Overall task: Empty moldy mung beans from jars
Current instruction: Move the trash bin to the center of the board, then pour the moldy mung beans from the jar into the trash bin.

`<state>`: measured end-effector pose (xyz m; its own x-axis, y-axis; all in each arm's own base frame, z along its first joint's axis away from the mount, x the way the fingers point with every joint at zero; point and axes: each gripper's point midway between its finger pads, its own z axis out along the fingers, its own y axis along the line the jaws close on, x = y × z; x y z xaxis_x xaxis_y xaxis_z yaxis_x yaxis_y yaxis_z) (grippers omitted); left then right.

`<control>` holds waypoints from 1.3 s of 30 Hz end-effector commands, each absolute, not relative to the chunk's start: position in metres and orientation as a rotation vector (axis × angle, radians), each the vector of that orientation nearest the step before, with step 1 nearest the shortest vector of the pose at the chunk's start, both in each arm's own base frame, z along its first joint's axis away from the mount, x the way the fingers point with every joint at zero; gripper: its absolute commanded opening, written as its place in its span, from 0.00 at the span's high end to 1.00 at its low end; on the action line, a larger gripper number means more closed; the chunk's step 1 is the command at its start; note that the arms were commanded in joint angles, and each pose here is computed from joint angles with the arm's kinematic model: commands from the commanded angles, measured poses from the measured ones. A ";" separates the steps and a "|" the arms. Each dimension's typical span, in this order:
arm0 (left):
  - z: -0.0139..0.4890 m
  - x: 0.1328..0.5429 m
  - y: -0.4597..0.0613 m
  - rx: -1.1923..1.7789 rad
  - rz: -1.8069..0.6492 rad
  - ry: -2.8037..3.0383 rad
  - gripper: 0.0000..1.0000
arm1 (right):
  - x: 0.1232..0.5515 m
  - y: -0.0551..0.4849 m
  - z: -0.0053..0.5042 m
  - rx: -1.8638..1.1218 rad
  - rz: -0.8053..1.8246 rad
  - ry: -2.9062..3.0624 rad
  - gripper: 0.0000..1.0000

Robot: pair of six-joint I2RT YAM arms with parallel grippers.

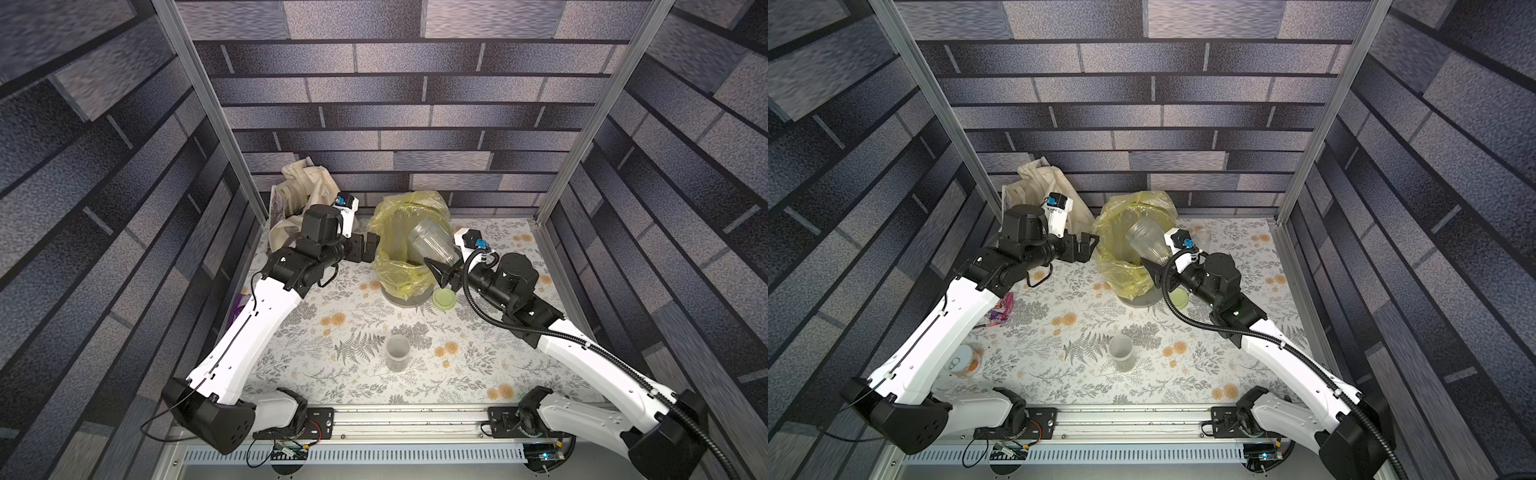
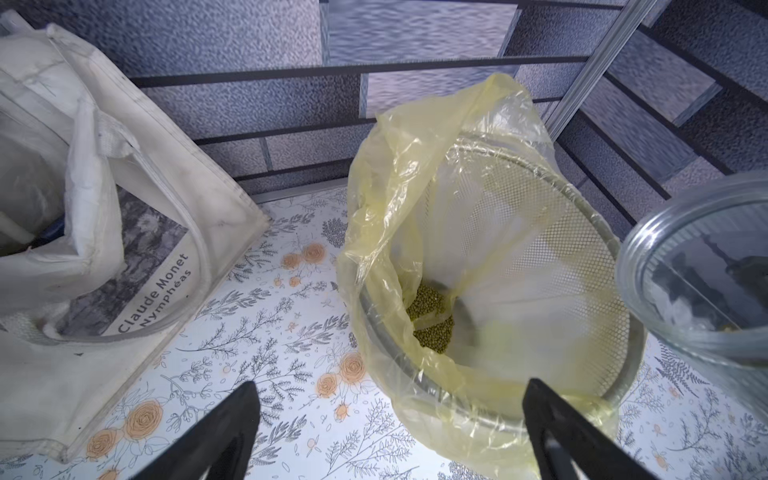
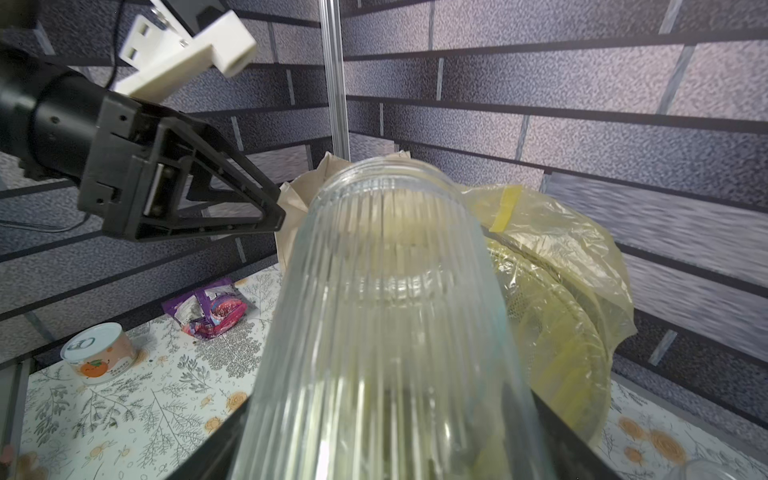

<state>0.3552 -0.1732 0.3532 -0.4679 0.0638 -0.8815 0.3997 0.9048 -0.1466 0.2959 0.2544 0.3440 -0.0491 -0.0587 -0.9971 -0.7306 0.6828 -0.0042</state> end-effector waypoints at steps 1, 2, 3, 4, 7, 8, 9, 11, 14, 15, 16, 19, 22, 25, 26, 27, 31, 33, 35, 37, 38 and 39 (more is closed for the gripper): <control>0.375 0.366 -0.168 0.267 -0.398 1.903 0.00 | 0.297 0.250 0.358 -0.694 0.574 1.629 0.63; 0.374 0.366 -0.167 0.264 -0.397 1.899 0.00 | 0.298 0.250 0.370 -0.694 0.564 1.630 0.63; 0.373 0.364 -0.166 0.261 -0.398 1.895 0.00 | 0.300 0.248 0.371 -0.694 0.549 1.663 0.63; 0.372 0.364 -0.165 0.258 -0.398 1.887 0.00 | 0.301 0.248 0.371 -0.702 0.537 1.693 0.63; 0.367 0.363 -0.163 0.252 -0.398 1.878 0.00 | 0.304 0.248 0.375 -0.732 0.509 1.773 0.63; 0.365 0.362 -0.162 0.249 -0.399 1.880 0.00 | 0.305 0.249 0.375 -0.746 0.499 1.806 0.63; 0.363 0.361 -0.161 0.242 -0.404 1.878 0.00 | 0.308 0.250 0.374 -0.760 0.484 1.843 0.63; 0.361 0.357 -0.159 0.231 -0.415 1.869 0.00 | 0.313 0.250 0.367 -0.780 0.448 1.923 0.63; 0.358 0.353 -0.155 0.213 -0.427 1.844 0.00 | 0.321 0.250 0.362 -0.782 0.417 1.993 0.63; 0.356 0.351 -0.153 0.207 -0.428 1.841 0.00 | 0.323 0.251 0.361 -0.782 0.413 2.012 0.63; 0.353 0.350 -0.151 0.202 -0.430 1.840 0.00 | 0.326 0.252 0.361 -0.781 0.402 2.028 0.63; 0.344 0.348 -0.147 0.184 -0.436 1.857 0.00 | 0.335 0.253 0.361 -0.774 0.365 2.065 0.63; 0.337 0.348 -0.144 0.173 -0.452 1.869 0.00 | 0.347 0.253 0.364 -0.769 0.312 2.093 0.64; 0.332 0.347 -0.141 0.161 -0.462 1.870 0.00 | 0.356 0.256 0.362 -0.789 0.270 2.136 0.63; 0.331 0.347 -0.140 0.160 -0.467 1.870 0.00 | 0.359 0.256 0.358 -0.803 0.251 2.167 0.64; 0.330 0.347 -0.139 0.155 -0.470 1.872 0.00 | 0.361 0.257 0.353 -0.822 0.229 2.198 0.63; 0.325 0.346 -0.138 0.148 -0.484 1.878 0.00 | 0.369 0.258 0.347 -0.852 0.181 2.249 0.63; 0.323 0.346 -0.137 0.143 -0.485 1.880 0.00 | 0.371 0.259 0.349 -0.848 0.178 2.244 0.63; 0.321 0.346 -0.136 0.135 -0.486 1.882 0.00 | 0.373 0.257 0.351 -0.847 0.154 2.251 0.63; 0.319 0.347 -0.134 0.127 -0.493 1.885 0.00 | 0.375 0.254 0.352 -0.853 0.122 2.260 0.63; 0.320 0.346 -0.135 0.129 -0.499 1.881 0.00 | 0.376 0.253 0.353 -0.852 0.115 2.258 0.63; 0.320 0.346 -0.135 0.127 -0.501 1.880 0.00 | 0.377 0.255 0.355 -0.856 0.119 2.253 0.63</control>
<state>0.3496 -0.1346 0.3113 -0.3880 -0.1190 -0.9139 0.3102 0.9169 -0.2511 0.3796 0.2622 0.3332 -0.5554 -0.5435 -0.6294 -0.6234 0.7731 -0.1175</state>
